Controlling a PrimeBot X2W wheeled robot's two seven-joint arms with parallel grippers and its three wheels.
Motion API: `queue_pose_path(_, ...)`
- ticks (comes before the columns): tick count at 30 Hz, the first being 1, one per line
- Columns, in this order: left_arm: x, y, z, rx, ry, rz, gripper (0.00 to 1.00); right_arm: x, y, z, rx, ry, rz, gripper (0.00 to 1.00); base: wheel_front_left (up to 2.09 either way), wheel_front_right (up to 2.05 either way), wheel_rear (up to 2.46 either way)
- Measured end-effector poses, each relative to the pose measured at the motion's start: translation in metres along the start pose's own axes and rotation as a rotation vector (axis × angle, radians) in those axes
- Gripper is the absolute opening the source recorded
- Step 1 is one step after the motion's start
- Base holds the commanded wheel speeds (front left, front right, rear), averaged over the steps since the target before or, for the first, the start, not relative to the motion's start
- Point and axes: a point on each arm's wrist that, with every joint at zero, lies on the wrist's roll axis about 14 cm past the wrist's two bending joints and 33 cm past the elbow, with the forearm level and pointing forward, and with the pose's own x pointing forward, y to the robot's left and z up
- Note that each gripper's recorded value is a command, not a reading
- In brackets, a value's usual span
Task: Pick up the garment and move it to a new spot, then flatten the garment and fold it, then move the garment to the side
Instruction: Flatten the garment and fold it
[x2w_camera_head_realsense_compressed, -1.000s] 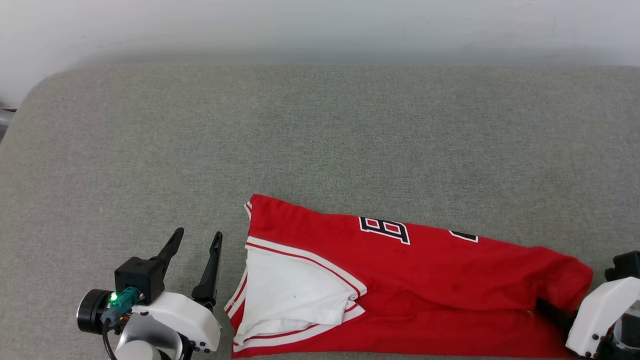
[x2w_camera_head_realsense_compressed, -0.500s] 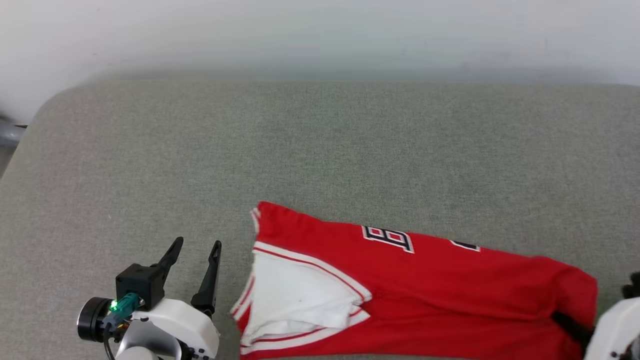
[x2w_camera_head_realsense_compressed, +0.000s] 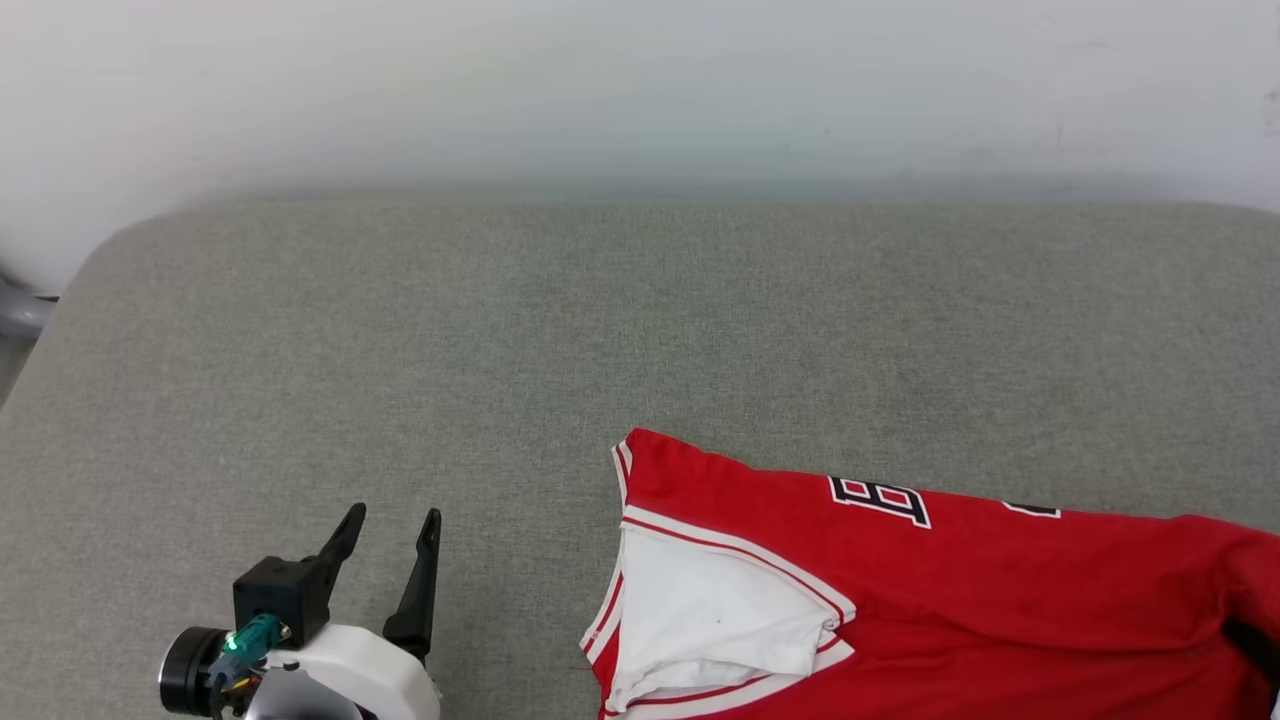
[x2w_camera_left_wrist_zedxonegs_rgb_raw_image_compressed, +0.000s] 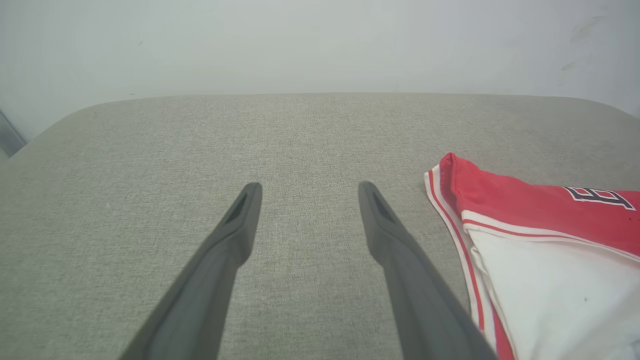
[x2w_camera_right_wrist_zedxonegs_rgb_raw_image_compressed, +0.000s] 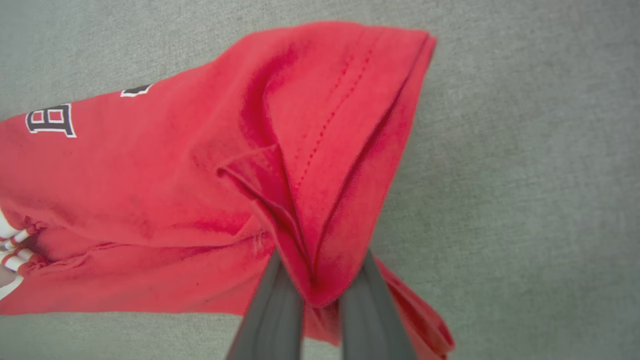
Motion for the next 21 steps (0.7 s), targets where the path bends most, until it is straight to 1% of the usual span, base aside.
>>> queue_pose_path(3,-0.004,-0.003,0.002,-0.011,-0.010,-0.001,1.00,-0.006,0.008,0.003,-0.007,-0.017,0.021,0.00,0.00,0.00,0.00)
queue_pose_path(6,-0.008,-0.006,0.007,-0.014,-0.028,-0.003,1.00,-0.012,0.019,0.003,-0.038,-0.022,0.048,0.00,0.00,0.00,0.00)
queue_pose_path(9,-0.013,-0.005,0.009,-0.016,-0.040,0.001,1.00,-0.019,0.038,0.003,-0.054,-0.029,0.100,0.00,0.00,0.00,0.00)
queue_pose_path(13,-0.019,-0.003,0.013,-0.020,-0.057,0.016,1.00,-0.026,0.073,-0.003,-0.084,-0.010,0.189,0.00,0.00,0.00,0.00)
queue_pose_path(16,-0.025,0.000,0.012,-0.026,-0.057,0.029,1.00,-0.031,0.102,-0.001,-0.107,-0.014,0.261,0.00,0.00,0.00,0.00)
queue_pose_path(21,-0.032,0.007,0.011,-0.035,-0.058,0.056,1.00,-0.037,0.155,-0.009,-0.151,0.011,0.385,0.00,0.00,0.00,0.00)
